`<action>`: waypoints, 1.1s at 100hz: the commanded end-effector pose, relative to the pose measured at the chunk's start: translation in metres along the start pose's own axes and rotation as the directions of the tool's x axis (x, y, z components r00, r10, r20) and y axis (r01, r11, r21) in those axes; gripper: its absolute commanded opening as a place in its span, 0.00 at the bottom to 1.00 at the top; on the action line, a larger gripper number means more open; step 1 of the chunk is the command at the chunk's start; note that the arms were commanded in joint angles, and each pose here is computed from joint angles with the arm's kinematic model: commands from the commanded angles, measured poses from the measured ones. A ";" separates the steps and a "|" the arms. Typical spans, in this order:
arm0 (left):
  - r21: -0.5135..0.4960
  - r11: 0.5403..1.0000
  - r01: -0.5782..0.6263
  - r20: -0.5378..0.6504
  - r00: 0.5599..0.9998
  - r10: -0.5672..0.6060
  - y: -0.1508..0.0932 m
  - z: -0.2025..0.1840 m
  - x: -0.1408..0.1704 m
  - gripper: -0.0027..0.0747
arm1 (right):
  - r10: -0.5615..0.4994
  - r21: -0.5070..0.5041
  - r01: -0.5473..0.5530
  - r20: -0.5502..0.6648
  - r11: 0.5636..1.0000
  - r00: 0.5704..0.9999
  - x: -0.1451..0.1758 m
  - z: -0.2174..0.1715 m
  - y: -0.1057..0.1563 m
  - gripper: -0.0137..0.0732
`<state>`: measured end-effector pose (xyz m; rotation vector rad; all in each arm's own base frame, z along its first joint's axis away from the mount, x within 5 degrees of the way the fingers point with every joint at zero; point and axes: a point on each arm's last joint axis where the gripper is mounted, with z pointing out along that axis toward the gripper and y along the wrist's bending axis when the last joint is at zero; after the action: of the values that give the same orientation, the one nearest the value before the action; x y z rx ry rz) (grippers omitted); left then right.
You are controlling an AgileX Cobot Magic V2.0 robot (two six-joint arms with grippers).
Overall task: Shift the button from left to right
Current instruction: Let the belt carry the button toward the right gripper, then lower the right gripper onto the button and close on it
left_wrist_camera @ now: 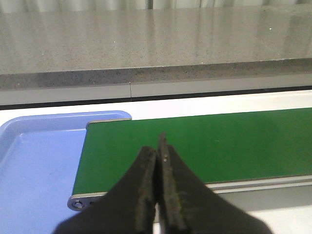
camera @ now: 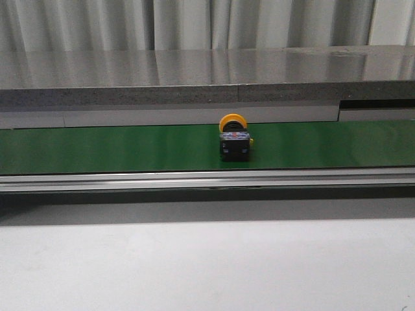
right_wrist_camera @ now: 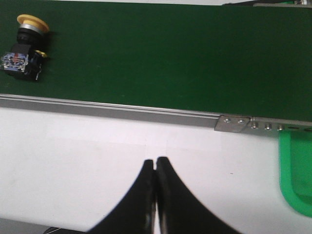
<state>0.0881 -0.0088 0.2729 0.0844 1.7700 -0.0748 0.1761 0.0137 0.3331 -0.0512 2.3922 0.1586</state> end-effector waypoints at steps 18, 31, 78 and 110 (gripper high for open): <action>0.003 1.000 0.012 0.112 0.994 -0.013 0.000 -0.002 -0.017 0.01 | 0.026 -0.029 -0.023 0.098 0.999 0.995 -0.014 -0.010 0.004 0.77; 0.003 1.000 0.012 0.112 0.994 -0.013 0.000 -0.002 -0.017 0.01 | 0.052 -0.054 -0.045 0.117 0.997 0.992 -0.016 -0.010 0.006 0.92; 0.003 1.000 0.012 0.112 0.994 -0.013 0.000 -0.002 -0.017 0.01 | 0.076 -0.053 -0.070 0.136 0.996 0.988 -0.044 0.019 0.002 0.91; 0.003 1.000 0.012 0.112 0.994 -0.013 0.000 -0.002 -0.017 0.01 | 0.009 -0.076 -0.003 0.078 0.997 0.997 -0.070 0.067 0.015 0.91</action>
<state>0.0882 -0.0088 0.2730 0.0826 1.7684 -0.0768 0.2578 0.0317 0.3207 -0.0446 2.4038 0.2562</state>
